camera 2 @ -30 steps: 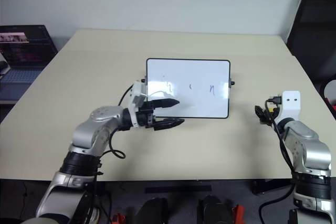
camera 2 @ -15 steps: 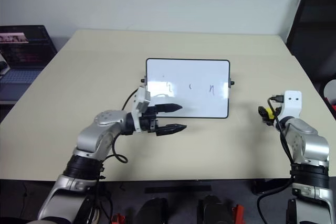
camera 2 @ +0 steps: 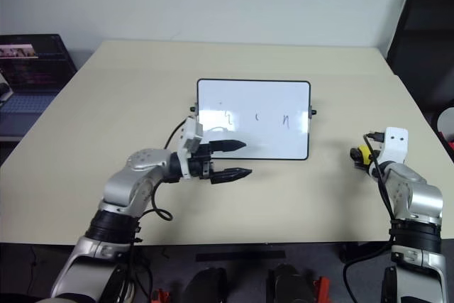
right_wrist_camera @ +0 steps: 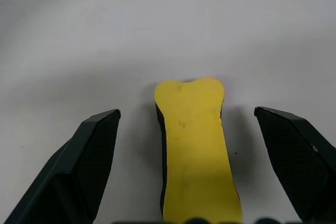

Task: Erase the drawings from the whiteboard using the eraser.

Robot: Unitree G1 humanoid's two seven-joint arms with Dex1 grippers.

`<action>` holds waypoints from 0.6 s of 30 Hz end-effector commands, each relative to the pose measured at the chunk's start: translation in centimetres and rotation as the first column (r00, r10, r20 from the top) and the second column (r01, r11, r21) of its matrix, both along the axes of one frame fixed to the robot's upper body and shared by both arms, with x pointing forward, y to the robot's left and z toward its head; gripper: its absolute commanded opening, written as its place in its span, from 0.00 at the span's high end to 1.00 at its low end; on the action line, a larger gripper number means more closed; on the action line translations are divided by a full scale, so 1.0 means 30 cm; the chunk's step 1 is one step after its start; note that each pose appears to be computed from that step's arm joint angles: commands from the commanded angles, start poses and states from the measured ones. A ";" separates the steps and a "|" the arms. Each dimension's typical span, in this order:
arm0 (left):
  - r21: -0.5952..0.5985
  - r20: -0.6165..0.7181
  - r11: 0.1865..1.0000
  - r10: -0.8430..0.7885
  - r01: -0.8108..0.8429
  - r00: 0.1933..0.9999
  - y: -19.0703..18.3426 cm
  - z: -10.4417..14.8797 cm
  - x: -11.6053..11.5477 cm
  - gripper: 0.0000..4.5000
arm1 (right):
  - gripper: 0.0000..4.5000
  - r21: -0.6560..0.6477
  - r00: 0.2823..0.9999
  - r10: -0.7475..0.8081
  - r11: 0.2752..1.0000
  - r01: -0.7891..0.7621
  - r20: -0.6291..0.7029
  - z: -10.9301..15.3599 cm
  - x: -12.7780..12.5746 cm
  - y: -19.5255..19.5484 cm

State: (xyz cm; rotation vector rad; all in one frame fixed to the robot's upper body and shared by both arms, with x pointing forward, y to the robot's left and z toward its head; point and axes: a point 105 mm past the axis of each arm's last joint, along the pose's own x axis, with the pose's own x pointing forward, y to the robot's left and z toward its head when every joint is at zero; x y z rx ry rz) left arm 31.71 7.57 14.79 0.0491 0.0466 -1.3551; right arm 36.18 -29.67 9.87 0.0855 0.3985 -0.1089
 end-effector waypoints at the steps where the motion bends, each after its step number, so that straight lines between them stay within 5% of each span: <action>1: -0.004 0.048 1.000 -0.018 0.018 0.999 -0.004 0.032 -0.006 0.00 | 0.00 0.010 0.999 -0.016 1.000 0.016 0.047 0.049 0.009 -0.017; 12: -0.004 0.062 1.000 -0.005 0.005 0.998 0.003 0.046 0.002 0.00 | 0.00 0.035 0.999 -0.040 0.999 0.039 0.022 0.025 0.003 -0.025; 18: -0.006 0.064 1.000 0.014 -0.013 0.998 0.013 0.056 0.019 0.00 | 0.36 0.025 0.998 -0.059 0.998 0.058 0.024 0.022 0.005 -0.040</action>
